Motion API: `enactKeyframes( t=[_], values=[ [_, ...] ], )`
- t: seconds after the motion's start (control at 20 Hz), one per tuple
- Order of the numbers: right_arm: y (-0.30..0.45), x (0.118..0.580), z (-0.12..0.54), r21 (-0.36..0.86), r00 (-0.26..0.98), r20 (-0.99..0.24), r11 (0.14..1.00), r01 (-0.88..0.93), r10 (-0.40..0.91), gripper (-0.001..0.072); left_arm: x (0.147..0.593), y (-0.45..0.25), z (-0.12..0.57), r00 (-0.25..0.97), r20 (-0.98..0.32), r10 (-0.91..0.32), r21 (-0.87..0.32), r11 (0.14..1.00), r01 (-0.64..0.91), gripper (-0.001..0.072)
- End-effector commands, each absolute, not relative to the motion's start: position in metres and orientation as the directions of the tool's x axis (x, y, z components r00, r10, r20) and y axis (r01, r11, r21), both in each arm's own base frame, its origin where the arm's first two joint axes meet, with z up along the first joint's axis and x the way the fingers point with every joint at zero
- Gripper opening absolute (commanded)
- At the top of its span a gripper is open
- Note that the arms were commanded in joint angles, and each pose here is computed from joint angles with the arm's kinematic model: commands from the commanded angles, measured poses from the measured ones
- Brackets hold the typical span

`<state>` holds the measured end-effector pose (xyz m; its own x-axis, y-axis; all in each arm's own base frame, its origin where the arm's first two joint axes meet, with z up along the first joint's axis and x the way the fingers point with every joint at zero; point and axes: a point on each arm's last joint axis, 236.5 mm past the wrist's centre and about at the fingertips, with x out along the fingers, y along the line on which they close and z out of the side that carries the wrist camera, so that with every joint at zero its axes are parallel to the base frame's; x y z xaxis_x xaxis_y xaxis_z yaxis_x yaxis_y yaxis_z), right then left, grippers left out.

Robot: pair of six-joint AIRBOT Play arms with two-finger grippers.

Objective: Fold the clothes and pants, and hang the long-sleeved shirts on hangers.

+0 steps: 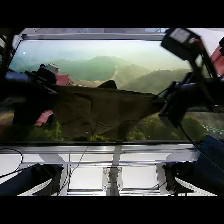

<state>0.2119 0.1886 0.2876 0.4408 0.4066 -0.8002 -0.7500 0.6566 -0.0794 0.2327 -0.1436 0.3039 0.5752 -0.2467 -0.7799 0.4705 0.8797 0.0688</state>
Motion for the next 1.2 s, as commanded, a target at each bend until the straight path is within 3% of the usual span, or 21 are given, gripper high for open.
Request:
enactKeyframes(
  t=[0.0,0.15,0.3,0.5,0.65,0.8,0.9,1.15],
  values=[
    [0.190,0.167,0.318,0.000,0.377,-0.767,0.587,-0.810,0.520,0.0020,0.183,-0.181,0.317,0.451,-0.752,-0.480,-0.116,0.770,0.627,0.0059],
    [0.192,0.142,0.333,0.044,0.348,-0.725,0.544,-0.838,0.595,0.0019,0.158,-0.190,0.333,0.415,-0.700,-0.581,-0.192,0.713,0.674,0.0059],
    [0.194,0.145,0.330,0.044,0.343,-0.733,0.544,-0.838,0.587,0.0019,0.172,-0.172,0.334,0.491,-0.699,-0.521,-0.163,0.784,0.599,0.0060],
    [0.206,0.173,0.307,0.006,0.323,-0.790,0.533,-0.846,0.521,0.0019,0.218,-0.117,0.311,0.594,-0.777,-0.206,0.037,0.928,0.370,0.0060],
    [0.212,0.207,0.281,0.009,0.288,-0.841,0.543,-0.839,0.458,0.0019,0.240,-0.117,0.287,0.557,-0.822,-0.118,0.118,0.922,0.369,0.0060],
    [0.197,0.248,0.259,0.015,0.285,-0.874,0.609,-0.793,0.393,0.0019,0.265,-0.103,0.248,0.475,-0.880,-0.001,0.199,0.907,0.370,0.0060],
    [0.184,0.281,0.251,0.015,0.316,-0.871,0.664,-0.748,0.376,0.0019,0.296,-0.087,0.225,0.464,-0.884,0.056,0.242,0.904,0.351,0.0059],
    [0.186,0.360,0.230,0.082,0.354,-0.813,0.693,-0.716,0.463,0.0019,0.409,-0.063,0.207,0.651,-0.756,0.072,0.334,0.897,0.289,0.0059]
  ],
)
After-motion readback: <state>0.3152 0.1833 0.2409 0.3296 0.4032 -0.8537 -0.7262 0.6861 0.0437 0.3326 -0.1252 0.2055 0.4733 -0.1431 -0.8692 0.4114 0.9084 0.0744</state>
